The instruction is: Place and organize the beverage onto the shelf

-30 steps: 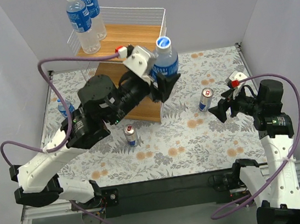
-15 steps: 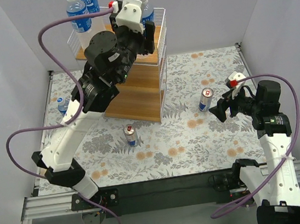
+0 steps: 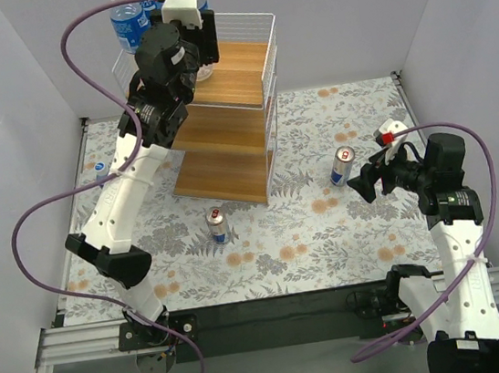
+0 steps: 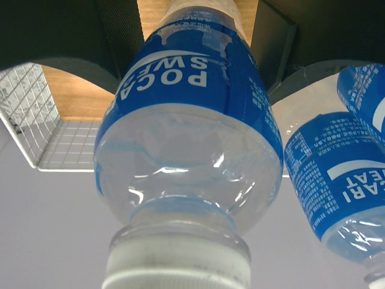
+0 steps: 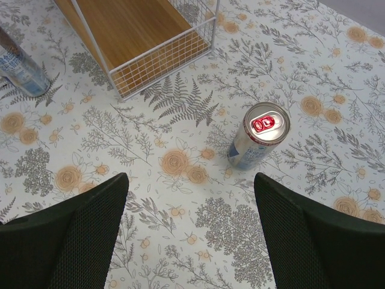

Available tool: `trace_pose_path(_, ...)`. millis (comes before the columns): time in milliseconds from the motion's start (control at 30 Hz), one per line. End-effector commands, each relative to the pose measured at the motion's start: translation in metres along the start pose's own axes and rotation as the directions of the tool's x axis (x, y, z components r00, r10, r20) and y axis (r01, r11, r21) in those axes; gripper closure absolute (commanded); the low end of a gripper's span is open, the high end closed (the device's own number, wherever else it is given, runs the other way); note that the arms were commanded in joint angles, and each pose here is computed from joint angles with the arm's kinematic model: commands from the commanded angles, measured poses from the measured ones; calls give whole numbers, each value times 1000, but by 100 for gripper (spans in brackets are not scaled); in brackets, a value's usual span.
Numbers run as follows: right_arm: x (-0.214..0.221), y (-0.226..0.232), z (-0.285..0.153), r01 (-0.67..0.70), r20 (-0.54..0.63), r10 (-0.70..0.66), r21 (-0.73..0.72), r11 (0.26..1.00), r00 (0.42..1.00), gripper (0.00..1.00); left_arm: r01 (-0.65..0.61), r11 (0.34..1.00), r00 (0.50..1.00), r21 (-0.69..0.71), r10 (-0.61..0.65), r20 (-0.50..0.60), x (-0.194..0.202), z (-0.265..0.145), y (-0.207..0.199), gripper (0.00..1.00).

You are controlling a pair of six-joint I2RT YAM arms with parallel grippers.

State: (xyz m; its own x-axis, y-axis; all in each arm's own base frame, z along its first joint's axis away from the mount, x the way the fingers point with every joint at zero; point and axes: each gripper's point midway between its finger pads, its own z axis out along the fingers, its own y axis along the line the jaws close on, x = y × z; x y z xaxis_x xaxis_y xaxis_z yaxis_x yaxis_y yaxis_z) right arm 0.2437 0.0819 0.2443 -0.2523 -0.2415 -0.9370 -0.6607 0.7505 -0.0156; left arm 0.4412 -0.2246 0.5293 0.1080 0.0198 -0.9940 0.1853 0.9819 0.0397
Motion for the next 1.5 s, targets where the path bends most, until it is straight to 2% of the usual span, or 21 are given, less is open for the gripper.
trace_pose_path(0, -2, -3, 4, 4, 19, -4, 3, 1000, 1000, 10, 133, 991, 956, 15, -132, 263, -92, -18, 12, 100)
trace_pose_path(533, 3, -2, 8, -27, 28, 27, -7, 1000, 999, 10, 137, 989, 960, -60, -118, 254, -65, 25, 32, 98)
trace_pose_path(667, 4, -3, 9, -30, 31, 30, -5, 1000, 999, 10, 130, 990, 967, -62, -113, 230, -55, 28, 30, 84)
trace_pose_path(767, 5, -3, 10, -32, 28, 32, -4, 999, 999, 10, 129, 990, 967, -62, -112, 229, -54, 29, 31, 67)
trace_pose_path(800, 5, -4, 10, -32, 28, 32, -4, 999, 999, 10, 128, 990, 967, -64, -111, 230, -55, 29, 31, 57)
trace_pose_path(900, 6, -3, 11, -35, 29, 35, -7, 999, 999, 10, 129, 990, 965, -64, -111, 238, -58, 27, 32, 45)
trace_pose_path(933, 7, -3, 11, -40, 26, 40, -8, 999, 999, 10, 130, 990, 964, -62, -112, 241, -58, 27, 32, 38)
trace_pose_path(1067, 7, -4, 12, -40, 26, 40, -7, 999, 999, 10, 135, 989, 961, -60, -116, 252, -62, 26, 32, 30)
trace_pose_path(1467, 7, -4, 11, -38, 29, 38, -5, 999, 999, 10, 171, 985, 938, -1, -162, 308, -89, 12, 30, 24)
